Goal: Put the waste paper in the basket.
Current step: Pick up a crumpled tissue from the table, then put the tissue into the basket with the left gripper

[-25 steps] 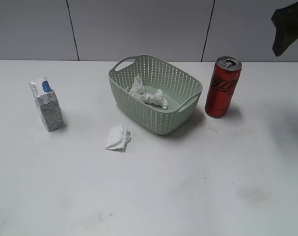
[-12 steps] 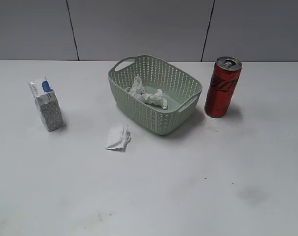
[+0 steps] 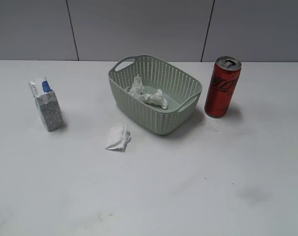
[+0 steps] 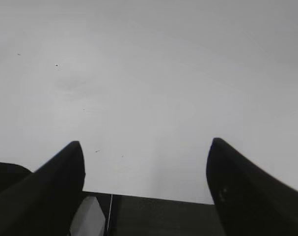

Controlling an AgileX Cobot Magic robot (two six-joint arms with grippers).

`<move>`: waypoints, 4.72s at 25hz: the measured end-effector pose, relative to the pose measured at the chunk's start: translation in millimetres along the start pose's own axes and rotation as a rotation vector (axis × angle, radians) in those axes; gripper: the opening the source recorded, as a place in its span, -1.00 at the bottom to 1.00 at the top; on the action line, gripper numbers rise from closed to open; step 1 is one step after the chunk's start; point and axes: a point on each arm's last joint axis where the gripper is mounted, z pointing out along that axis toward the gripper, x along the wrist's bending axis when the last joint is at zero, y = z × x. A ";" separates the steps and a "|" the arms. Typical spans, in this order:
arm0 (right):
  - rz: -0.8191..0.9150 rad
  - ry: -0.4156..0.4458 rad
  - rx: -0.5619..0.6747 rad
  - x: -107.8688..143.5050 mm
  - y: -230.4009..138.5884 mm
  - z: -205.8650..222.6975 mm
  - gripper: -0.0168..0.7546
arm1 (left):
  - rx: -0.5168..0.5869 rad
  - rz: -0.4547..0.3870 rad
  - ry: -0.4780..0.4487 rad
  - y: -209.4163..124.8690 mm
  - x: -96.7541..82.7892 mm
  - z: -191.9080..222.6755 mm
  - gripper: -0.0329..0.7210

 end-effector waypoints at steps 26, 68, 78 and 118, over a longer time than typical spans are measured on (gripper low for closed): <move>0.002 0.003 -0.450 1.6 -97.2 -11.9 0.53 | 0.542 0.233 -0.277 109.6 -57.3 241.6 0.65; 0.003 0.003 -0.451 1.7 -97.2 -11.7 0.53 | 0.724 0.084 -0.280 13.8 -87.0 375.8 -0.39; 0.003 0.003 -0.451 1.7 -97.2 -11.7 0.53 | 0.508 0.068 -0.297 84.9 -79.0 320.9 -0.91; 0.003 0.003 -0.451 1.7 -97.2 -11.7 0.53 | -0.154 0.030 -0.142 113.0 -90.8 368.2 0.52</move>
